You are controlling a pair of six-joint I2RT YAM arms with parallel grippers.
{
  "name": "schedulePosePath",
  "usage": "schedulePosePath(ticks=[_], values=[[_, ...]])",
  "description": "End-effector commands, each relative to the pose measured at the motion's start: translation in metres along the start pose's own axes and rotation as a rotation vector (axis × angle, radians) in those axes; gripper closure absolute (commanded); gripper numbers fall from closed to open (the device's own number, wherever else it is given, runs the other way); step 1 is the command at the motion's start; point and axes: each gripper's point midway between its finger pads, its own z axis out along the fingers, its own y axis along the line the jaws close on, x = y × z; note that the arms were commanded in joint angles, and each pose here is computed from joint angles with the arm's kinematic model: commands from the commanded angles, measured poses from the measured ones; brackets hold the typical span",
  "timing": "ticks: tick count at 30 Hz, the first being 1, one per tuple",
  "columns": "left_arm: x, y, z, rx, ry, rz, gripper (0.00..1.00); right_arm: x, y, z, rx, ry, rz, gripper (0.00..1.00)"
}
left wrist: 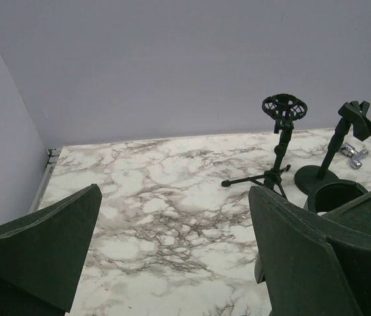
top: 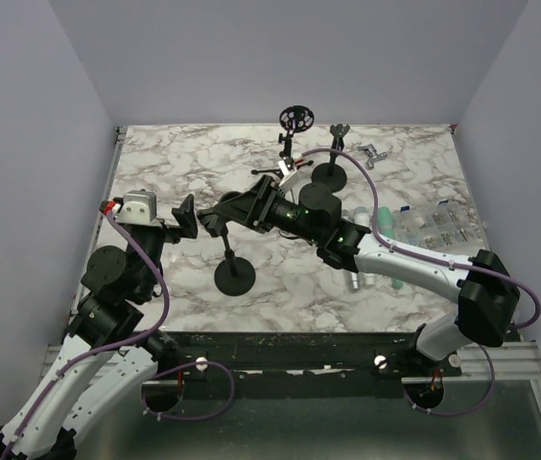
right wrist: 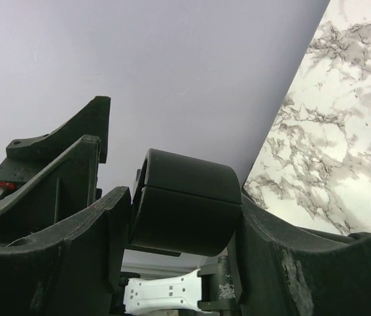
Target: Remove the microphone from the stand
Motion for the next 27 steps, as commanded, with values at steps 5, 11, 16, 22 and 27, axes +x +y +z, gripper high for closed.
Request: schedulePosePath(ticks=[5,11,16,22,27], values=[[-0.003,-0.003,-0.003,0.024,-0.003,-0.011,0.03,0.045,-0.102,-0.01,0.252,0.08,0.015,0.39],[-0.003,-0.004,-0.002,0.026,-0.001,-0.009,0.03,0.075,-0.14,-0.018,0.305,0.15,0.053,0.41],[-0.002,-0.005,-0.002,0.028,0.001,-0.008,0.03,0.094,-0.174,-0.03,0.37,0.176,0.067,0.41],[0.0,-0.006,0.0,0.031,0.01,-0.003,0.03,0.108,-0.197,-0.033,0.405,0.209,0.062,0.4],[0.001,-0.007,0.001,0.03,0.017,-0.026,0.03,0.105,-0.192,-0.028,0.388,0.22,0.026,0.37]])
